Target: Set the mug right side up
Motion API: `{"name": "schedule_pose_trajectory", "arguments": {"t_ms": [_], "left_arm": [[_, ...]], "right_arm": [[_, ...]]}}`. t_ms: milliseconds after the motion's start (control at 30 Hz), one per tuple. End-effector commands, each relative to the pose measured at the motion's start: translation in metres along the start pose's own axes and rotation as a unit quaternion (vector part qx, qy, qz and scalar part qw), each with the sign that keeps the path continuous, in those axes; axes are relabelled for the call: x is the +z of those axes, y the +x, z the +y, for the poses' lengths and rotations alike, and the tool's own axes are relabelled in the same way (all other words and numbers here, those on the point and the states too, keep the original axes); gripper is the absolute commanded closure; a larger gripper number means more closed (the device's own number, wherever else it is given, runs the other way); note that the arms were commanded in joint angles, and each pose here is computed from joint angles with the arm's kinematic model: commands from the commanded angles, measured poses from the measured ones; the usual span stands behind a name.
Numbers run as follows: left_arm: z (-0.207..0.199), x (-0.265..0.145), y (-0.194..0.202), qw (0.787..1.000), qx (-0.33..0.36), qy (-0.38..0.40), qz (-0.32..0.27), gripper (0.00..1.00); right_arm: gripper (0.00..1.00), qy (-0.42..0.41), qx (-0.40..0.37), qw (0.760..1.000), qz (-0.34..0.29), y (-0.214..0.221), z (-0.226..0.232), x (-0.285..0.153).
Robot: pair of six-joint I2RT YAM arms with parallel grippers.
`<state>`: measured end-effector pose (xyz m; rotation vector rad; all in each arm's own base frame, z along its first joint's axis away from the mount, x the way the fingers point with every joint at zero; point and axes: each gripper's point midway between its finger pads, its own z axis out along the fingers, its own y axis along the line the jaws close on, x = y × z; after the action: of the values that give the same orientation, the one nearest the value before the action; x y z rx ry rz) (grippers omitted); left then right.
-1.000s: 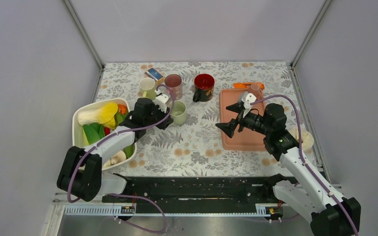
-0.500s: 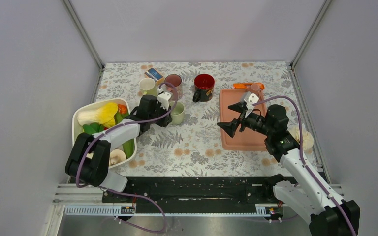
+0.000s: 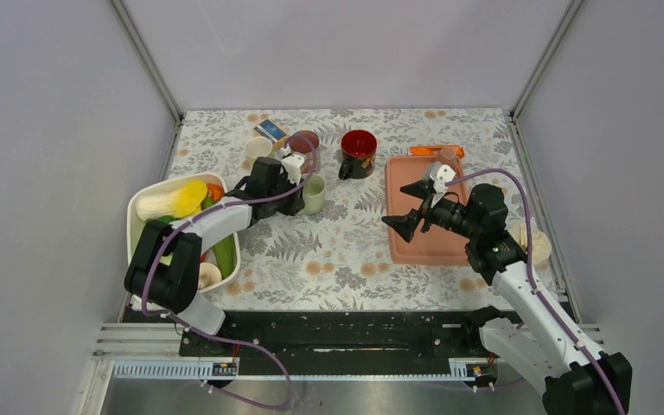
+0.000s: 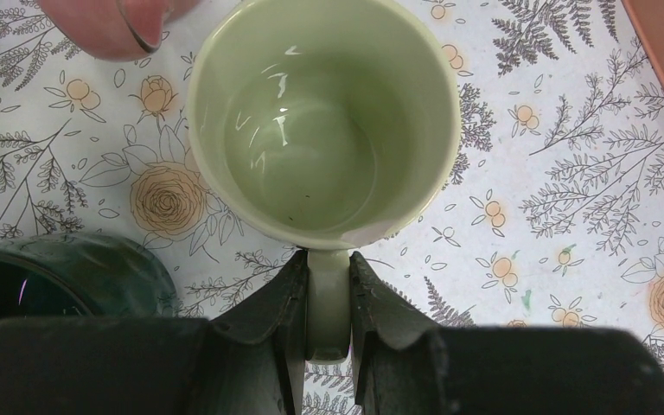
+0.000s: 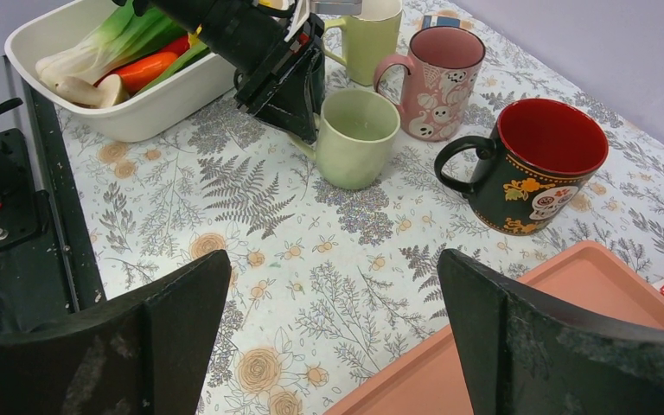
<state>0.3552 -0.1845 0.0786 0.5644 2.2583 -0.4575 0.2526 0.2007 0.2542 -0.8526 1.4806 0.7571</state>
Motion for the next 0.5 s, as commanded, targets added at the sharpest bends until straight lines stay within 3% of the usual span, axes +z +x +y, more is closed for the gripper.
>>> {"name": "schedule_pose_trajectory", "arguments": {"t_ms": [0,67,467], "left_arm": [[0.003,-0.003,-0.043,0.999,0.008,-0.006,-0.051,1.00],[0.003,-0.002,-0.041,0.999,0.007,-0.005,-0.045,0.98],[0.008,-0.006,-0.033,1.000,0.010,-0.018,-0.024,0.61]], "right_arm": [[0.01,0.000,-0.017,0.999,-0.027,-0.015,0.000,-0.002],[0.01,0.001,-0.017,0.999,-0.027,-0.015,-0.001,-0.003],[0.00,0.002,-0.020,0.999,-0.030,-0.017,0.000,-0.005]]}}
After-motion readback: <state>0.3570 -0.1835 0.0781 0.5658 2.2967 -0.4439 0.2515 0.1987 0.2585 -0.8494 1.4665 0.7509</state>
